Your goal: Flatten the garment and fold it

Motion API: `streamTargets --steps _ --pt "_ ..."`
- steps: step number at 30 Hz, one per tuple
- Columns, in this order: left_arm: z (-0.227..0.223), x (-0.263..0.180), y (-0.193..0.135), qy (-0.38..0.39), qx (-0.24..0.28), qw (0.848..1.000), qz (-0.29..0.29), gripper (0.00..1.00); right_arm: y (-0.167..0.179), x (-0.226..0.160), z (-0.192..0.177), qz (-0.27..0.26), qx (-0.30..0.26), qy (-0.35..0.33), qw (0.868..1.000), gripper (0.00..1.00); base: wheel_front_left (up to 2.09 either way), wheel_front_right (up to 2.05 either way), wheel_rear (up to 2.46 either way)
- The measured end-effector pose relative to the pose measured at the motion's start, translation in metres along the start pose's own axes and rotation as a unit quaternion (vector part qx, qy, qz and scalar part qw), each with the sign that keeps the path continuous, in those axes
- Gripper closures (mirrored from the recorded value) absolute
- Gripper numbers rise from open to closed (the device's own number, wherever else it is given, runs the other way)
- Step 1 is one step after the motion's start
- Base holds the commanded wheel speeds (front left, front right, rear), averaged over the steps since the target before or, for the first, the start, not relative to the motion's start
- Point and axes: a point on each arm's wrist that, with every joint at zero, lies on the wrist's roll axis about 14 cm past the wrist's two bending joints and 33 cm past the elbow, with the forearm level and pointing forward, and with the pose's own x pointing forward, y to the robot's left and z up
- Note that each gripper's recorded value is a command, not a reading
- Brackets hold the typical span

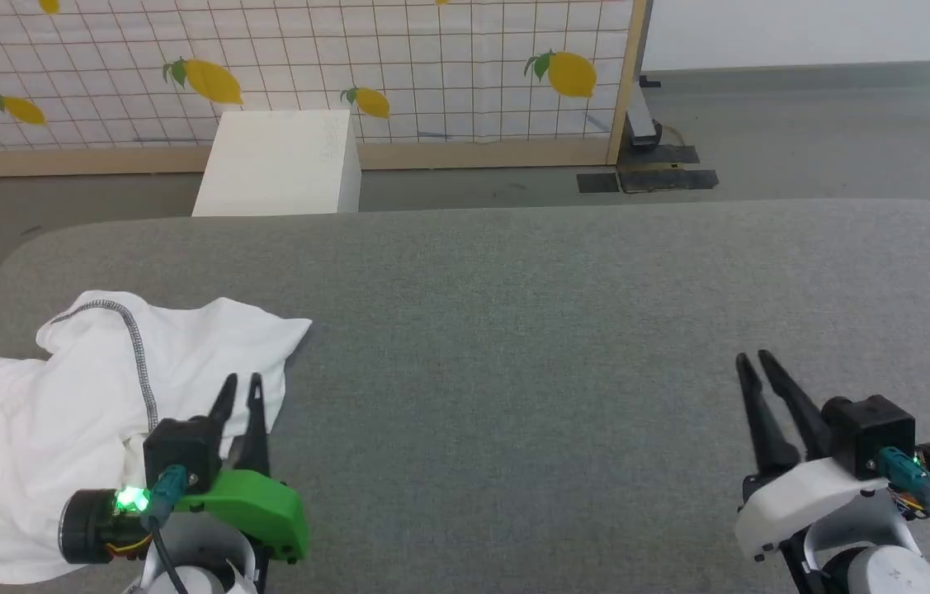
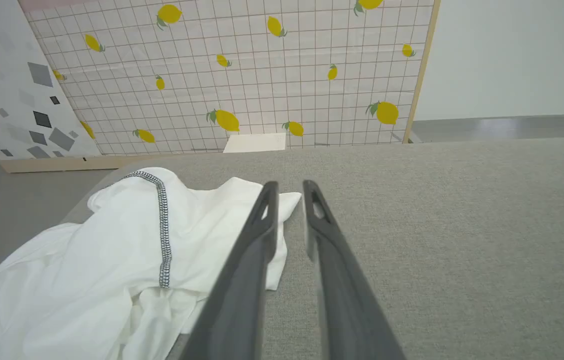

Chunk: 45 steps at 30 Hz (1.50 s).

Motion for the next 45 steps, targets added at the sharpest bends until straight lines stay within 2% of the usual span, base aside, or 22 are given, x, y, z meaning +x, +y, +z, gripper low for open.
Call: streamTargets --steps 1,24,45 --pt "0.000 0.000 0.000 0.000 -0.001 1.000 0.000 0.00 0.000 0.000 0.000 0.000 0.000 0.000 1.000 0.00 0.00 0.00 0.00" --pt "-0.008 -0.003 0.002 0.002 -0.014 1.000 0.003 0.00 0.001 0.002 -0.007 0.002 0.023 -0.001 1.000 0.00 0.00 0.00 0.00" --pt "-0.012 -0.026 0.042 -0.007 -0.031 0.997 0.067 0.00 0.038 0.020 -0.014 0.056 0.044 -0.003 0.997 0.00 0.00 0.00 0.00"
